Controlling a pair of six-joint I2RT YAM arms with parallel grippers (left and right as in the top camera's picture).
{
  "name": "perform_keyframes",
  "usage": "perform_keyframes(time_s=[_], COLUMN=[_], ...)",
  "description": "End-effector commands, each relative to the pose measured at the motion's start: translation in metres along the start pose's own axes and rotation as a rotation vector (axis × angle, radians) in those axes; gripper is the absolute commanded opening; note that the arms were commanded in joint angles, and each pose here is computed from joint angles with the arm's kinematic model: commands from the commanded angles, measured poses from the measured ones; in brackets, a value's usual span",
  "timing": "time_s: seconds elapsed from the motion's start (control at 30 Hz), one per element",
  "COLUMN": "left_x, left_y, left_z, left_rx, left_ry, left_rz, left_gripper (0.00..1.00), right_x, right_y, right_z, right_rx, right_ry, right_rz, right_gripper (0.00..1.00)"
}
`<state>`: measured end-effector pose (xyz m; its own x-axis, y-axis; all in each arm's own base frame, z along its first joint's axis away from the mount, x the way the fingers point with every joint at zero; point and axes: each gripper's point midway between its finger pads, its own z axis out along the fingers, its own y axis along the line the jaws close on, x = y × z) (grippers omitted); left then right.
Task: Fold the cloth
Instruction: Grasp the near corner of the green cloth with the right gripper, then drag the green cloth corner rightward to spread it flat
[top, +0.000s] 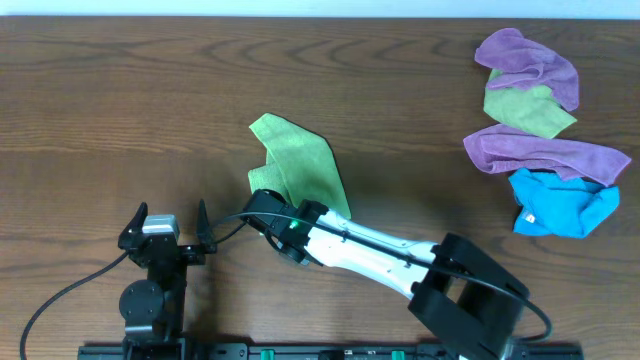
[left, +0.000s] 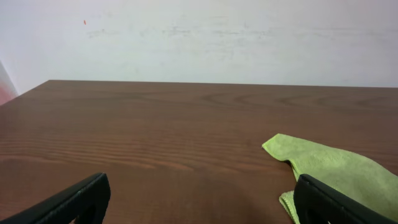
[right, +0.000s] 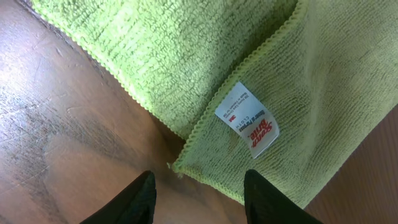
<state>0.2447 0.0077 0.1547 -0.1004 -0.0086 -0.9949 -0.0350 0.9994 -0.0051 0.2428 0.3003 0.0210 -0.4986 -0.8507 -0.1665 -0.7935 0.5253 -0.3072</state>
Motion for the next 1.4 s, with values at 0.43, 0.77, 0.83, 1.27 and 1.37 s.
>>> perform_keyframes(time_s=[0.43,0.77,0.83,1.27,1.37], left_x=[0.02,0.02,0.02,0.02,0.02], left_y=[0.006,0.006,0.006,0.006,0.006], left_z=[0.001,0.001,0.001,0.001,0.001], left_rx=[-0.033,-0.032,-0.033,-0.032,-0.032], left_ry=[0.061,0.061,0.061,0.061,0.061], left_rz=[0.015,0.016,0.015,0.015,0.015], left_gripper=[0.96,0.95,0.95,0.95,0.95], right_x=[0.004,-0.003,-0.003,0.042,0.086], right_y=[0.001,-0.052,-0.065,-0.195,-0.236], right_z=[0.017,0.011,0.011,0.028,0.033], right_rx=[0.015,0.194,0.22,0.367,0.443], right_ry=[0.029,0.022,0.023,0.085,0.135], right_rz=[-0.009,0.068,0.094,0.549,0.86], right_gripper=[0.01,0.01,0.01,0.02,0.02])
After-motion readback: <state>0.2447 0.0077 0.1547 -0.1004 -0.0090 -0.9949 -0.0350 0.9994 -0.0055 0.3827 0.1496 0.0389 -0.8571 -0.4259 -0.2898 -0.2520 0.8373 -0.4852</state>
